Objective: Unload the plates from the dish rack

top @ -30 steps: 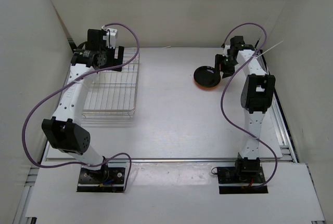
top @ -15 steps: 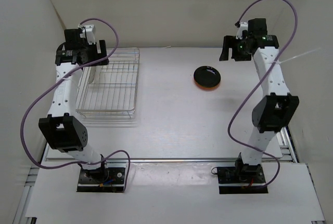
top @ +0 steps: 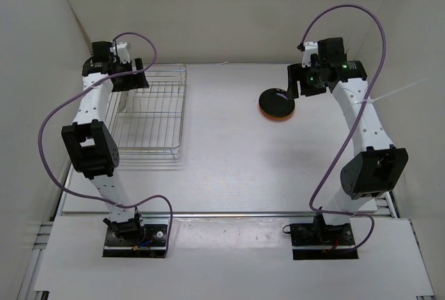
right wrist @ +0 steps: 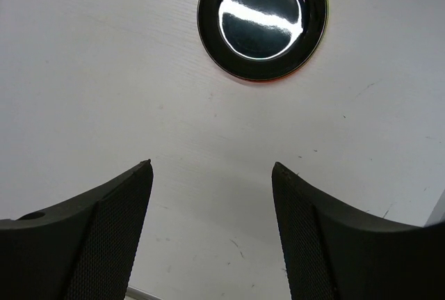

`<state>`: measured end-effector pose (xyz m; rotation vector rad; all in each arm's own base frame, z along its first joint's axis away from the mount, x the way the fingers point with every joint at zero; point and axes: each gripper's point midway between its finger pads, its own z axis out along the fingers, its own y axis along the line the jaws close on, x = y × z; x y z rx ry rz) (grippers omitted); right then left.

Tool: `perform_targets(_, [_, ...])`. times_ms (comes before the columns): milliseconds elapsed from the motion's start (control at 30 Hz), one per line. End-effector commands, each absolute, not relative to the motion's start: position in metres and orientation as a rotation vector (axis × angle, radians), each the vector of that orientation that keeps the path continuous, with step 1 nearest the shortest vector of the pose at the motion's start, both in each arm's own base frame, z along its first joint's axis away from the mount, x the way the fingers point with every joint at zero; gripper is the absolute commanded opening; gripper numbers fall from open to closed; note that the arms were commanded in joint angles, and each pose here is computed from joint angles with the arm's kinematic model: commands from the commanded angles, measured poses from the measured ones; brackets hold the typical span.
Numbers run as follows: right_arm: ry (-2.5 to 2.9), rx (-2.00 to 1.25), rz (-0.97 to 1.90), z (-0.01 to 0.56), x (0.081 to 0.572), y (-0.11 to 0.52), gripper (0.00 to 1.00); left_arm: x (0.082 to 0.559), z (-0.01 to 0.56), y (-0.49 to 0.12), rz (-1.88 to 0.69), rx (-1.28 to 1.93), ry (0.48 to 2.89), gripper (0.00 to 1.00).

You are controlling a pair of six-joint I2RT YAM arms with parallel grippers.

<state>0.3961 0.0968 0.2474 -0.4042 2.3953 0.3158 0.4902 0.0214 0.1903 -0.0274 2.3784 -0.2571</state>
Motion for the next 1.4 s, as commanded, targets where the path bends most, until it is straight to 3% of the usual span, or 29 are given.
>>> perform_targets(0, [2.322, -0.425, 0.284, 0.267, 0.393, 0.094, 0.73, 0.505, 0.232, 0.023, -0.254, 0.017, 2.261, 0.93])
perform_targets(900, [2.319, -0.431, 0.332, 0.266, 0.382, 0.099, 0.73, 0.549, 0.194, 0.037, -0.141, 0.004, 2.285, 0.91])
perform_targets(1367, [2.326, -0.442, 0.329, 0.262, 0.381, 0.098, 0.73, 0.553, 0.191, 0.037, -0.142, 0.004, 2.287, 0.61])
